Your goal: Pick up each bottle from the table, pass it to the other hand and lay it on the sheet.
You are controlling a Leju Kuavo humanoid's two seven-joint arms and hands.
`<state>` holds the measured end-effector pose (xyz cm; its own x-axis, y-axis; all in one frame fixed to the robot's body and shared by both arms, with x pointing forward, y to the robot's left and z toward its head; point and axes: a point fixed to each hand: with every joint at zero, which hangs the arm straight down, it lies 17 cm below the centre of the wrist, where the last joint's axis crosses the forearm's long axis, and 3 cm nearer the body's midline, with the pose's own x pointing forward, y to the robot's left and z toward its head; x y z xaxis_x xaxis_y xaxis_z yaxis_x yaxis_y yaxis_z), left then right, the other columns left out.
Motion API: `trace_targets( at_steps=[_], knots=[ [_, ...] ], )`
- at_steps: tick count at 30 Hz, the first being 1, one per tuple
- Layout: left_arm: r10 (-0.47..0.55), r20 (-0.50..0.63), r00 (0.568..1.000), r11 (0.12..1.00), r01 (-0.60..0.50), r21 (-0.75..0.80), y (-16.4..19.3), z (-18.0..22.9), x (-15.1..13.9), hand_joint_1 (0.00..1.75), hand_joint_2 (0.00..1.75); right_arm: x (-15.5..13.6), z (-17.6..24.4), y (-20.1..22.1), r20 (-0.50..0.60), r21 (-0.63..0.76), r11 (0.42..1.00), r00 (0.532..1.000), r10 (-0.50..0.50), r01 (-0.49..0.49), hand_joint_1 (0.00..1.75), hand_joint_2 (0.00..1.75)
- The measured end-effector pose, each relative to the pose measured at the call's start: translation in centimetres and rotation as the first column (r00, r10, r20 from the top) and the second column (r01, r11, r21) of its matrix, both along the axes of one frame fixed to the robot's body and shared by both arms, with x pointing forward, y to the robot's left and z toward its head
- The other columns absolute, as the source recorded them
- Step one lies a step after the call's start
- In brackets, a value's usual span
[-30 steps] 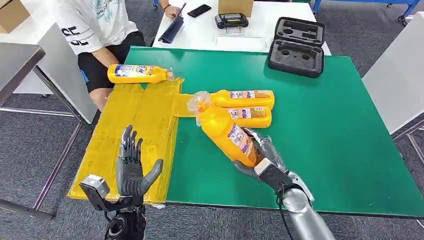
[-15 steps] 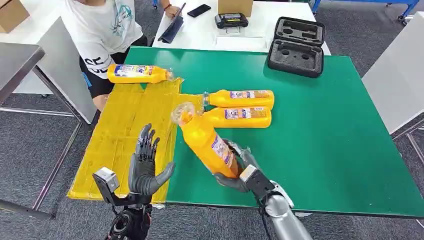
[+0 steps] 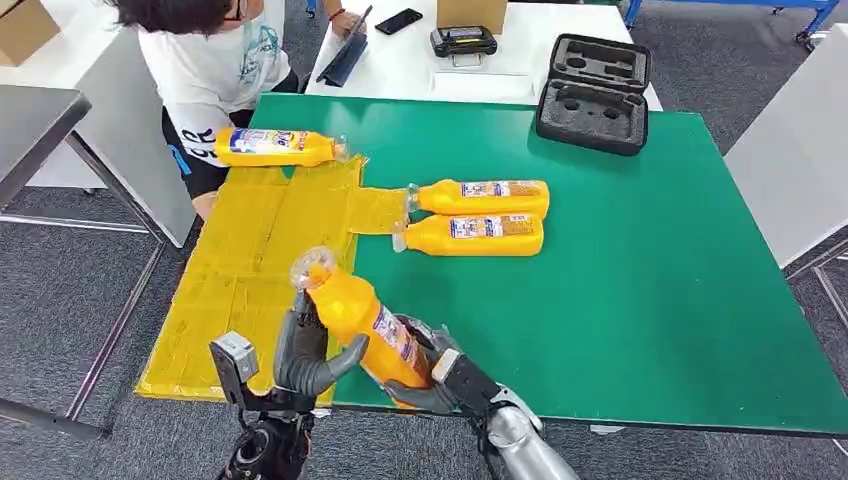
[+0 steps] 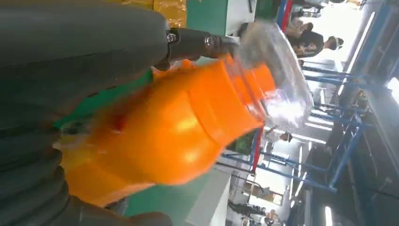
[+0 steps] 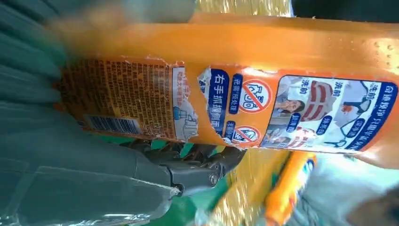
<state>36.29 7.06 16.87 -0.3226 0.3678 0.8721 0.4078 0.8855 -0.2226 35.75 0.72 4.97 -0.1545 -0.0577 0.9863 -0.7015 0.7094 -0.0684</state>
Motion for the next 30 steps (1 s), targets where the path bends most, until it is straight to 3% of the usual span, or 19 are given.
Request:
trace_targets(
  at_steps=[6,17,27,30],
  knots=[
    [-0.002,-0.018,1.0,1.0,0.002,0.0,0.0,-0.3,0.4,0.0,1.75,-1.3,-0.8,2.0,-0.009,-0.031,0.998,0.998,0.061,-0.062,1.75,1.75],
    [-0.019,-0.052,0.998,1.0,0.019,0.012,-0.4,-1.0,0.9,0.0,1.75,-1.0,-1.0,2.4,-0.003,-0.057,0.996,0.997,0.073,-0.073,1.75,1.75],
    [-0.096,-0.107,0.99,0.995,0.095,-0.018,-1.3,-1.9,0.7,0.0,1.75,-1.1,-1.4,2.2,-0.006,-0.073,0.995,0.997,0.075,-0.075,1.75,1.75],
    [-0.168,-0.123,0.978,0.986,0.166,-0.027,-2.2,-2.1,0.2,0.0,1.75,-1.1,-1.6,2.3,-0.003,-0.082,0.994,0.997,0.079,-0.079,1.75,1.75]
  ],
)
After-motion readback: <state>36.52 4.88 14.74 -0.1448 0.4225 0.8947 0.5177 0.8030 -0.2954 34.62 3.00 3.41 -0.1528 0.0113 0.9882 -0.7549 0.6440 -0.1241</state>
